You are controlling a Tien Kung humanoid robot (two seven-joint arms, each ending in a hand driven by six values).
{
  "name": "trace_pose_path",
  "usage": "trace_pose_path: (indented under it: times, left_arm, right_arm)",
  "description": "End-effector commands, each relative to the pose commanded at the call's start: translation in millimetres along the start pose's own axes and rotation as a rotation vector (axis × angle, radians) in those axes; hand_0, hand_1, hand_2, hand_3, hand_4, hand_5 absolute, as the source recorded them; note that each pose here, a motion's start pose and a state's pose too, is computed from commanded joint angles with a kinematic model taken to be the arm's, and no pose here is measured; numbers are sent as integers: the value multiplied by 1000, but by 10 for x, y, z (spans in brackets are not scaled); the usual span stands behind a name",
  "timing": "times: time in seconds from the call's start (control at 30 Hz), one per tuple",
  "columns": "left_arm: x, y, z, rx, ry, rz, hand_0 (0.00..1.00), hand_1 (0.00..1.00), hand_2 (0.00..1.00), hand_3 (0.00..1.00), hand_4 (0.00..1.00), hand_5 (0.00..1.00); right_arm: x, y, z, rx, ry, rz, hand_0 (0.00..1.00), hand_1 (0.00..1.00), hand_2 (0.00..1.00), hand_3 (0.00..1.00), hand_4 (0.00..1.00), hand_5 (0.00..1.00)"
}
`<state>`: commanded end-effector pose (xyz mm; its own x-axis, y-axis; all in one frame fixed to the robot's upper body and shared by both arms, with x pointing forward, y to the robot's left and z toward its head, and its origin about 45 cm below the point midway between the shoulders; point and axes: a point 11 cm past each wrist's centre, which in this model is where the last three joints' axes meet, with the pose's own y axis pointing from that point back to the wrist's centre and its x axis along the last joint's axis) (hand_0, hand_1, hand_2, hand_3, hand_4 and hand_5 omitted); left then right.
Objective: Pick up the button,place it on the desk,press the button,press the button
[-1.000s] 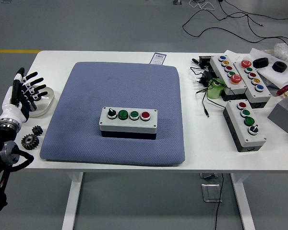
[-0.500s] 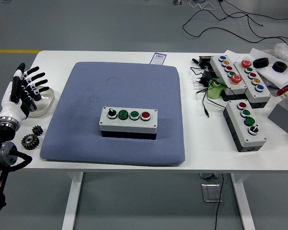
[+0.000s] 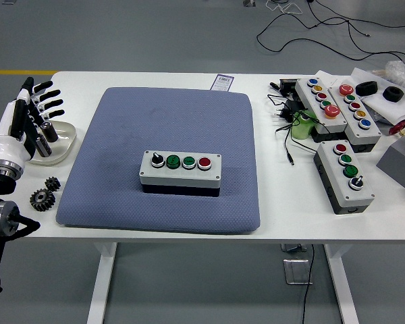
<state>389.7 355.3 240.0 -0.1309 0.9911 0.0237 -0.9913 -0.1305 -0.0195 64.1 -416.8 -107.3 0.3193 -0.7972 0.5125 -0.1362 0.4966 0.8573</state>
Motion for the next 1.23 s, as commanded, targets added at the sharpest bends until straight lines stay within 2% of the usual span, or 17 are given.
trace_pose_path:
  times: [0.17, 0.53, 0.73, 1.23]
  left_arm:
    - [-41, 16, 54, -29, -57, -4, 620, 733, 751, 743, 641, 998]
    - [-272, 29, 197, -95, -126, -42, 633, 747, 760, 754, 640, 998]
    - [-337, 24, 234, -109, -138, -52, 636, 749, 763, 758, 641, 998]
    - [-377, 38, 236, -119, -182, -61, 642, 751, 766, 762, 642, 998]
  right_arm:
    - [-3, 2, -12, 4, -3, 2, 673, 658, 674, 624, 310, 173]
    - [-11, 5, -71, 31, -27, -7, 673, 658, 674, 624, 310, 173]
    - [-52, 11, -94, 46, -60, -28, 673, 658, 674, 624, 310, 173]
    - [-117, 18, -85, 75, -103, -61, 673, 658, 674, 624, 310, 173]
